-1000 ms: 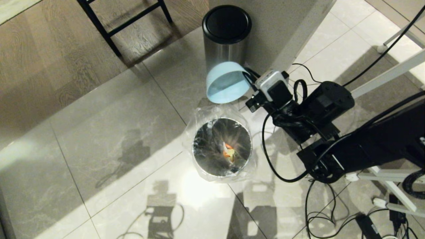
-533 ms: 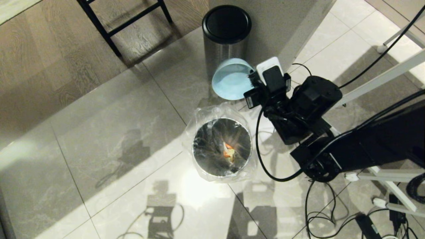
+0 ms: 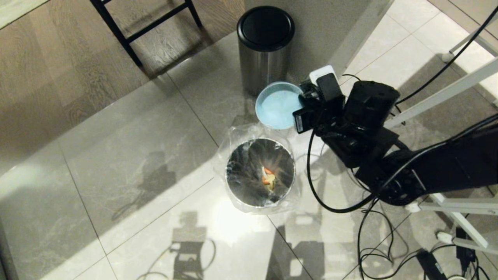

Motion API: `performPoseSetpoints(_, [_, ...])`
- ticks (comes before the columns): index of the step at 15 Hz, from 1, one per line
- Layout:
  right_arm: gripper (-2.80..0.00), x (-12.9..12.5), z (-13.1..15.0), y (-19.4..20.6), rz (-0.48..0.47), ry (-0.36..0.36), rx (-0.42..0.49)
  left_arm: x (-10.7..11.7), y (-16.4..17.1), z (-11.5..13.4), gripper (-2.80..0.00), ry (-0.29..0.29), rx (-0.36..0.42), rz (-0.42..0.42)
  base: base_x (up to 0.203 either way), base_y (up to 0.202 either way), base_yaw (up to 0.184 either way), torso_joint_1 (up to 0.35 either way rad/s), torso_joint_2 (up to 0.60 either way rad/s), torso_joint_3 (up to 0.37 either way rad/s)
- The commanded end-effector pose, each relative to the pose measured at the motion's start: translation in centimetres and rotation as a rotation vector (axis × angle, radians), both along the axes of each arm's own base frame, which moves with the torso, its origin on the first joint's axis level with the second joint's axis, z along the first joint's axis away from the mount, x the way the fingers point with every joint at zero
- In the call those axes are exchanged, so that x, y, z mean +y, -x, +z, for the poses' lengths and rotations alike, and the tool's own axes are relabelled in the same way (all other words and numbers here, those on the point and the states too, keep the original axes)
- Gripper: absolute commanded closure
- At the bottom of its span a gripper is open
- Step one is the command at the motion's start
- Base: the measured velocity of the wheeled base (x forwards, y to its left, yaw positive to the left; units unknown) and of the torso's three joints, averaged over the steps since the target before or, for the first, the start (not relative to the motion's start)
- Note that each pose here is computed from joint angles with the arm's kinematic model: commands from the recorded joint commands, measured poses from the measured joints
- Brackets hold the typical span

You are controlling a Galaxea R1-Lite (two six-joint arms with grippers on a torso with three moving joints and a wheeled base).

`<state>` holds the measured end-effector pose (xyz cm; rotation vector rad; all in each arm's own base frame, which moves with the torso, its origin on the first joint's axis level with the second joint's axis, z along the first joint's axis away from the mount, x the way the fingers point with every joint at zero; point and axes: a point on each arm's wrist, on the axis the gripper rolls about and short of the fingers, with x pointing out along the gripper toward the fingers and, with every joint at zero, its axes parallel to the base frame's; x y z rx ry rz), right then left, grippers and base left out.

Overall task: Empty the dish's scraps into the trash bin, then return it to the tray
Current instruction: Put the bowl back to the table

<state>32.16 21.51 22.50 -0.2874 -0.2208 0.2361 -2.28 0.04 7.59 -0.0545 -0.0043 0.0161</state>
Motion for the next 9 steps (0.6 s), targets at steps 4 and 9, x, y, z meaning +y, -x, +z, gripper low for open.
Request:
performPoseSetpoints(4, [0.00, -3.1, -0.8, -0.1, -0.246, -0.083, 0.284, 0.0, 0.0, 0.0, 0.00, 0.001, 0.001, 0.001, 0.000, 0.000, 0.000, 0.000, 0.00, 0.000])
performPoseSetpoints(9, [0.00, -8.2, -4.1, 2.4, -0.391, -0.088, 0.505, 0.0, 0.0, 0.0, 0.00, 0.001, 0.001, 0.001, 0.000, 0.000, 0.000, 0.000, 0.00, 0.000])
